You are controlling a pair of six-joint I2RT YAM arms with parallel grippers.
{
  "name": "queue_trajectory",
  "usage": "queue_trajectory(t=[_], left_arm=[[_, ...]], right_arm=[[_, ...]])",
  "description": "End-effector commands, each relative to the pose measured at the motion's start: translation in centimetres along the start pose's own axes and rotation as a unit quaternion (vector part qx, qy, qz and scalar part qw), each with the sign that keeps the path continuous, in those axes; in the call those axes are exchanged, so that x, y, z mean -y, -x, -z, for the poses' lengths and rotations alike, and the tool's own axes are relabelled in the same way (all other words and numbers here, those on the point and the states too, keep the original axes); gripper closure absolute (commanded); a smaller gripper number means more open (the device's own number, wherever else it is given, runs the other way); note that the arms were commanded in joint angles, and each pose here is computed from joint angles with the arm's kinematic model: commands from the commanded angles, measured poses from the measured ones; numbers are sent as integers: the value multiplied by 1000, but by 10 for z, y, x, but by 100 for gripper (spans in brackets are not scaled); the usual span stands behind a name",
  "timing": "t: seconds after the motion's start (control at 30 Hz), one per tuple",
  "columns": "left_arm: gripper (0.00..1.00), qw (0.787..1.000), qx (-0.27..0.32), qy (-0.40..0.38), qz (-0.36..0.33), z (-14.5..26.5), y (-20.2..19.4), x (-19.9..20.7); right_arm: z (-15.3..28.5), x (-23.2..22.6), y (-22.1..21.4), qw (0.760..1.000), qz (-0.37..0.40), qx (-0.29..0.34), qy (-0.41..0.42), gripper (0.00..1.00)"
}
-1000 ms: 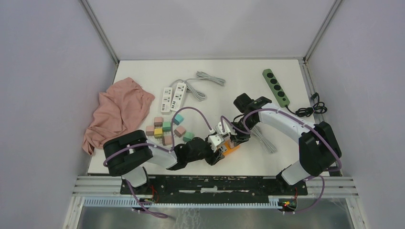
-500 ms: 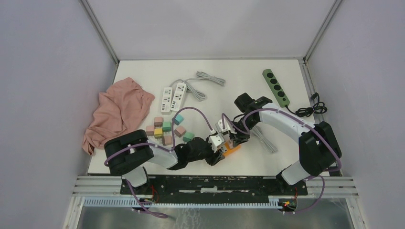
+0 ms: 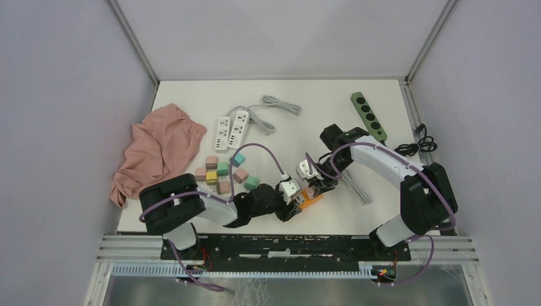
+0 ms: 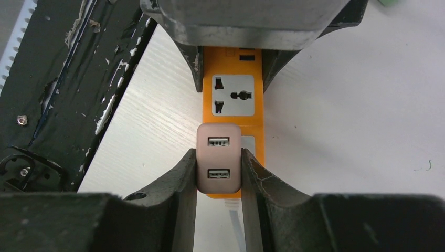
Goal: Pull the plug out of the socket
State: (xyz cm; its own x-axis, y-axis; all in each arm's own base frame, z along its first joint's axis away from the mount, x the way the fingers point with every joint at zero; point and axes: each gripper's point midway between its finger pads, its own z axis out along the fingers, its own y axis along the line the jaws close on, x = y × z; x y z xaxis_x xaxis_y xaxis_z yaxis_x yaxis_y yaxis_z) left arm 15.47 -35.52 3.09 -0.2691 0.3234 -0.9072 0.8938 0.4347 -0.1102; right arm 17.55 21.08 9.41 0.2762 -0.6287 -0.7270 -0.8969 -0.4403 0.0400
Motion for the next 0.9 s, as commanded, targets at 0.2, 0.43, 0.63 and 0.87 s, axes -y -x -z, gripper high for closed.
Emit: queue_trajectory(t=[0.2, 0.43, 0.63, 0.87], left_arm=[[97, 1000, -8, 14, 5, -4, -2, -6], [97, 1000, -9, 18, 4, -1, -4, -7], [97, 1000, -8, 21, 3, 2, -5, -8], [97, 1000, -4, 23, 3, 3, -3, -9]], right_arm=[[-2, 18, 44, 995, -28, 75, -55, 100], [12, 31, 28, 993, -45, 52, -94, 100], [12, 5, 24, 998, 6, 50, -41, 100], [0, -21, 42, 994, 39, 97, 25, 100]])
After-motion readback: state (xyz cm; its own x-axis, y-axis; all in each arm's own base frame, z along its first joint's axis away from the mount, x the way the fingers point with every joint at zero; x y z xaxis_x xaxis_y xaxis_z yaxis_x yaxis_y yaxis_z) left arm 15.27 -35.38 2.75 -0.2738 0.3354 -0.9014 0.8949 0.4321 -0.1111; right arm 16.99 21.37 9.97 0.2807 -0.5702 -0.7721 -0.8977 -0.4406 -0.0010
